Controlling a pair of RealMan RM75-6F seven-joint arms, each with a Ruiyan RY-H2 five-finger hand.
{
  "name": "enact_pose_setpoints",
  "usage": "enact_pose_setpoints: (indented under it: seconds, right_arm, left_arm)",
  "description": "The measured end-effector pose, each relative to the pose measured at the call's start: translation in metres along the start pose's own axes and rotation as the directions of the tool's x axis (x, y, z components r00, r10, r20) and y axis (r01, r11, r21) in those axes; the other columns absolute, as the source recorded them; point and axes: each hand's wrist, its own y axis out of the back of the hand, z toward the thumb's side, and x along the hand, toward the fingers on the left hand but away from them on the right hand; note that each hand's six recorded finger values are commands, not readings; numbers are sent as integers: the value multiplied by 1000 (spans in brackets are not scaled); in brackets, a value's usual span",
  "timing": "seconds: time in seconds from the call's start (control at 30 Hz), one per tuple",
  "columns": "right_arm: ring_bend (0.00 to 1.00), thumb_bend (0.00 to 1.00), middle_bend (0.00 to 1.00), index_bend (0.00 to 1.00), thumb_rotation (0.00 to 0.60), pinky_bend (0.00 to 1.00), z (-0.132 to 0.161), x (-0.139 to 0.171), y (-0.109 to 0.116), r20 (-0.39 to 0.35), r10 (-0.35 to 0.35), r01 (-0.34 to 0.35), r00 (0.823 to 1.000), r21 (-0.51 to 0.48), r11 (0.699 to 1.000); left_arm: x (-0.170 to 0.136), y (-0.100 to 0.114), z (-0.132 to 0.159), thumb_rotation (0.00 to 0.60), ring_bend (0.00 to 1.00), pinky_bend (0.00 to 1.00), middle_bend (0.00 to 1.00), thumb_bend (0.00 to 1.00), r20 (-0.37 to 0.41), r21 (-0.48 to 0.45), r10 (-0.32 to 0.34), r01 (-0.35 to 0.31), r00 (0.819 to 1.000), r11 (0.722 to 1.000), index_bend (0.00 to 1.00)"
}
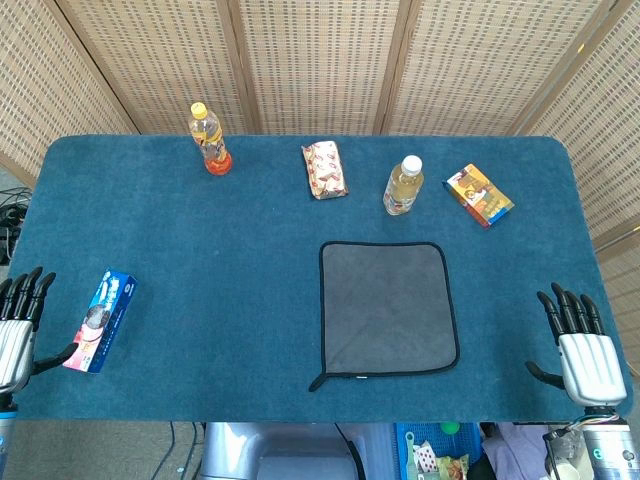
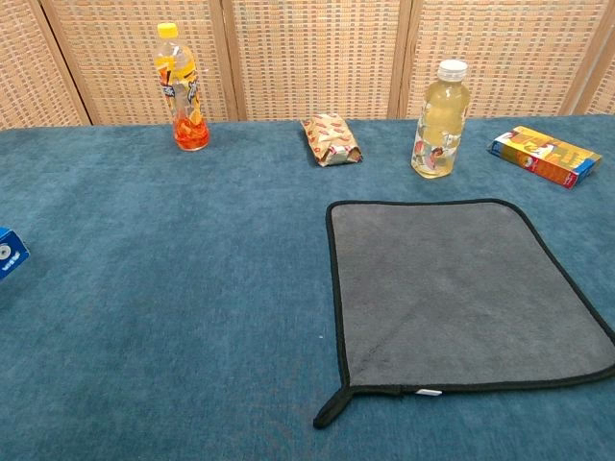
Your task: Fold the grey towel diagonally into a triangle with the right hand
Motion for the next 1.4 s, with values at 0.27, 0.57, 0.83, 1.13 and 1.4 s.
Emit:
enact_pose_setpoints:
  seconds: [0.27,0.57,0.83,1.13,1.4]
  right_arm:
    - [0,0,0,0,600,0,1,1,0,-5,1,-1,1000,-1,1000]
    - [0,0,0,0,600,0,1,0,1,-1,0,0,1000,-6,1000]
    - [0,0,0,0,600,0,5,0,-3,-16,14,-14,1000,3,1000]
    - [0,0,0,0,600,0,11,3,-5,-38,19,-19,999,4,1000]
    - [0,0,0,28,600,0,27,10,-11,-84,58,-58,995,3,998]
  left_arm:
    - [-1,3,0,600,0,0,0,146,0,-5,10,-10,1000,1000,0]
    - [0,3,-1,600,0,0,0,146,2,-8,10,-10,1000,1000,0]
    - [1,3,-2,600,0,0,0,146,-3,-9,7,-7,1000,1000,0]
    - [-1,3,-1,600,0,0,0,147,-3,-10,8,-8,1000,1000,0]
    - [0,5,-1,600,0,0,0,146,-2,-15,9,-9,1000,1000,0]
